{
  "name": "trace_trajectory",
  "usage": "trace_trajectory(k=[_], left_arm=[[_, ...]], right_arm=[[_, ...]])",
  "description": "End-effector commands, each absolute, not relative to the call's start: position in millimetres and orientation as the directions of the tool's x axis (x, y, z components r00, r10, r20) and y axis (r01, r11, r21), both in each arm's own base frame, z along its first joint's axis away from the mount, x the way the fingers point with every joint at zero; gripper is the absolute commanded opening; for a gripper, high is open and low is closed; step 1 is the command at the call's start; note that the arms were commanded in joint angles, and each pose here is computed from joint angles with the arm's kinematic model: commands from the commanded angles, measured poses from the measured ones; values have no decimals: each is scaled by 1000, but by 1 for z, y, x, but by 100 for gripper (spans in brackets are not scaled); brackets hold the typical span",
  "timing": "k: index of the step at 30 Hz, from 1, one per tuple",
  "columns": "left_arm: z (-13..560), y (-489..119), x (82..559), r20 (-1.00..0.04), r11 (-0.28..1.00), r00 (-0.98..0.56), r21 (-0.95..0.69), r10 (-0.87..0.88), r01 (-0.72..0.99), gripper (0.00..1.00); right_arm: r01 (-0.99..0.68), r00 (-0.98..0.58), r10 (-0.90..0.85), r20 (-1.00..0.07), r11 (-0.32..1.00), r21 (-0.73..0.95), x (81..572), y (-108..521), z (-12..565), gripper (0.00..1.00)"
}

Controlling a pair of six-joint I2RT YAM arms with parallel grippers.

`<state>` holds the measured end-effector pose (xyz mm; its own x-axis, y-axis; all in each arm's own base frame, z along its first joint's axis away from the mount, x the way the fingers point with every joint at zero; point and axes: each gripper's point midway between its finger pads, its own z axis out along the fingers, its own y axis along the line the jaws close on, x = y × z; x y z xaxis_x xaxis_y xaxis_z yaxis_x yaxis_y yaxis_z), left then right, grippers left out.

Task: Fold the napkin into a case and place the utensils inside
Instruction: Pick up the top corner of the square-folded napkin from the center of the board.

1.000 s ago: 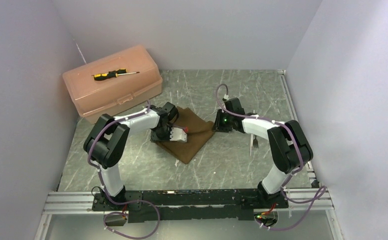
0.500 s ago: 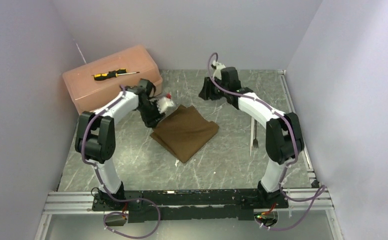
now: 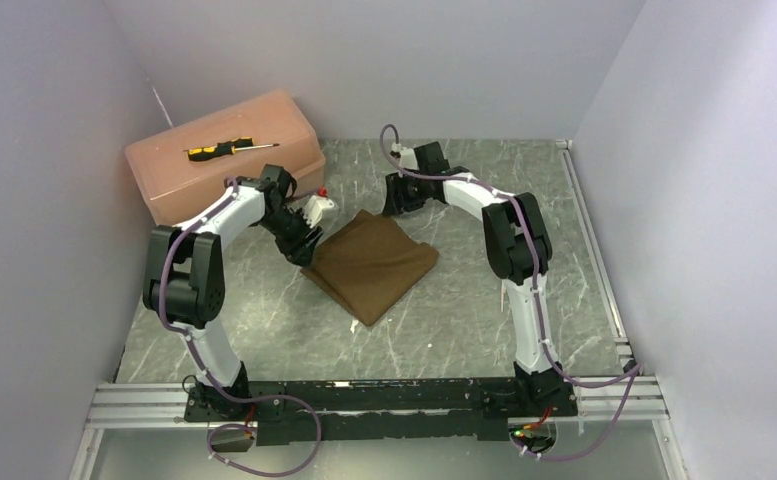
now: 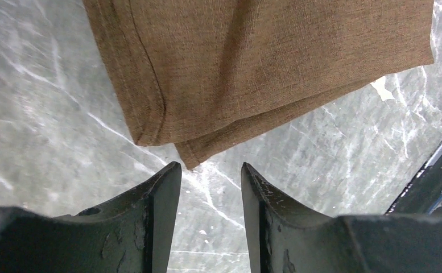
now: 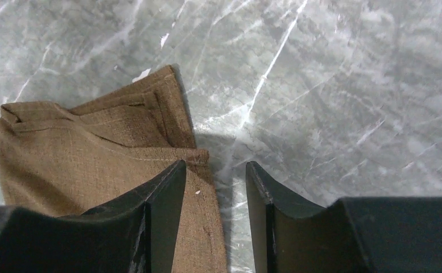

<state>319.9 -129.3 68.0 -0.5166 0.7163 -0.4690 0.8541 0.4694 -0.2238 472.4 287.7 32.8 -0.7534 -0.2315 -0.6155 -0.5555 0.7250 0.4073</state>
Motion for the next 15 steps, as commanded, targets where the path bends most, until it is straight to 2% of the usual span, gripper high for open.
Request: trace_trajectory(k=[1,9,15], left_arm=[[67,-131,312,-474,498,-562,-265,678,825,48],[62,-127,311,-469,515,-565,-244,679,822,45],[65,-125,313,-470,520,-562,-232,680,822,41]], right_arm=[[-626,-713,-251,-655,649,433,478,301,56,47],[-625,-735,-187,-652,561,543,476,305,68,41],[-612,-748,-195,-635,573,545,476,296,61,44]])
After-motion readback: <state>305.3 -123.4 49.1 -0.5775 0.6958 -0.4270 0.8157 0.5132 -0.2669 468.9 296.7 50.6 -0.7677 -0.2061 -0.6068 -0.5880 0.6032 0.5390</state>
